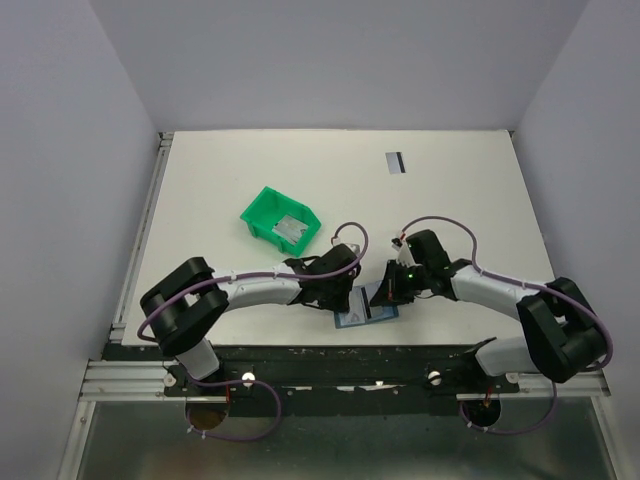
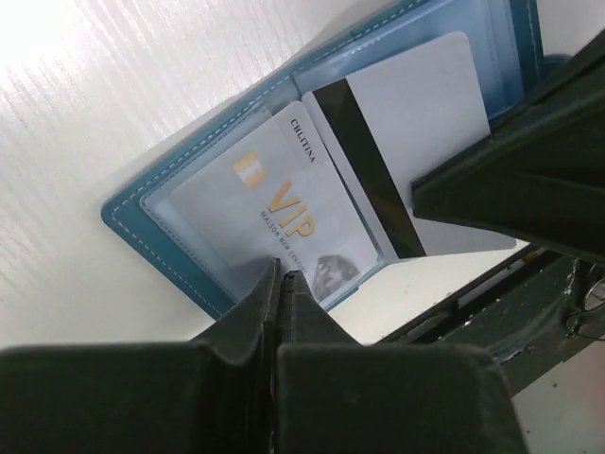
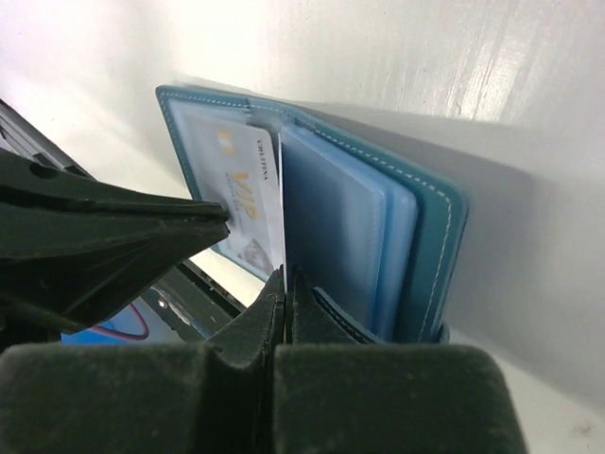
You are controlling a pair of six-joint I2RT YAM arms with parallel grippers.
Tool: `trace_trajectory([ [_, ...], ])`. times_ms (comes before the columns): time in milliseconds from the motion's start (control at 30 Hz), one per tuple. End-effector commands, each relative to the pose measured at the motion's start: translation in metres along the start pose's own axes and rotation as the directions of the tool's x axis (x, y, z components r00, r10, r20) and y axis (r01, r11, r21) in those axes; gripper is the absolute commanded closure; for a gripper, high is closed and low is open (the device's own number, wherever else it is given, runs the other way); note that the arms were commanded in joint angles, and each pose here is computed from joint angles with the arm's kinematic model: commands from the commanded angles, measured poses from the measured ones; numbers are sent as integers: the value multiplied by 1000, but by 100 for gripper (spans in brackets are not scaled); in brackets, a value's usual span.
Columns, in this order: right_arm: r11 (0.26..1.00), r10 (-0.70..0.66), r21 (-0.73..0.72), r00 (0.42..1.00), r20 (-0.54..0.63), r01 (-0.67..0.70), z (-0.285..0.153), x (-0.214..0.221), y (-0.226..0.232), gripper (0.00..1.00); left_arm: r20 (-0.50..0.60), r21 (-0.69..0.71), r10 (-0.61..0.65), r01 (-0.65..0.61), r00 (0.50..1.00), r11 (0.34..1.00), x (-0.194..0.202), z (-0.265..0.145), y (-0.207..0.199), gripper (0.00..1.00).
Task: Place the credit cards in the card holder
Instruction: Turn over the card slot in the card holder.
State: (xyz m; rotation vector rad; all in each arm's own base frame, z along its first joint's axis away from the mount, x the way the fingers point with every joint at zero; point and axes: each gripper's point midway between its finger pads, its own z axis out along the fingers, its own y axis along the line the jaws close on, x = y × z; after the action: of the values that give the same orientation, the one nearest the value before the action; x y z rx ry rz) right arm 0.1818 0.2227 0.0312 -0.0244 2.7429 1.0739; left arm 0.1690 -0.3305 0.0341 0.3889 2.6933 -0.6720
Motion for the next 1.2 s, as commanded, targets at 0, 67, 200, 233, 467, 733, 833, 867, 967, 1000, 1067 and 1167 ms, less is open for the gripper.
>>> trace_trajectory([
  [0,998,17,63,1000,18,-18,-11,3,-8,100,-46,-1,2,-2,999,1000,16,9,6,100],
  [67,997,12,79,999,33,-14,-19,2,-6,100,-53,-2,0,0,999,1000,17,12,6,100],
  [200,986,-1,167,998,71,-11,-36,2,-14,100,-57,-3,-2,2,998,1000,17,15,5,100],
  [233,981,-6,191,996,84,-11,-40,2,-17,100,-54,-1,-5,5,999,1000,15,14,4,100],
  [467,941,-36,338,996,87,4,-59,8,-41,100,-64,1,-9,9,998,1000,18,17,4,100],
  [733,931,-40,365,996,82,8,-62,8,-45,100,-62,-2,-12,12,998,1000,20,16,6,100],
  [833,935,-39,354,996,83,7,-61,7,-43,100,-63,-1,-13,13,998,1000,20,16,6,100],
  [867,938,-40,345,996,80,10,-61,8,-41,100,-63,1,-13,13,998,1000,20,16,5,100],
  [967,933,-37,361,996,75,7,-61,9,-44,100,-65,1,-12,12,998,1000,20,17,5,100],
  [1000,927,-34,374,997,73,4,-62,10,-47,100,-65,1,-13,13,998,1000,20,18,5,100],
  [1067,918,-35,398,997,76,2,-65,11,-51,100,-66,2,-13,13,998,1000,20,18,5,100],
  [1167,924,-34,383,997,69,5,-65,12,-48,100,-66,9,-13,13,998,1000,18,18,3,100],
])
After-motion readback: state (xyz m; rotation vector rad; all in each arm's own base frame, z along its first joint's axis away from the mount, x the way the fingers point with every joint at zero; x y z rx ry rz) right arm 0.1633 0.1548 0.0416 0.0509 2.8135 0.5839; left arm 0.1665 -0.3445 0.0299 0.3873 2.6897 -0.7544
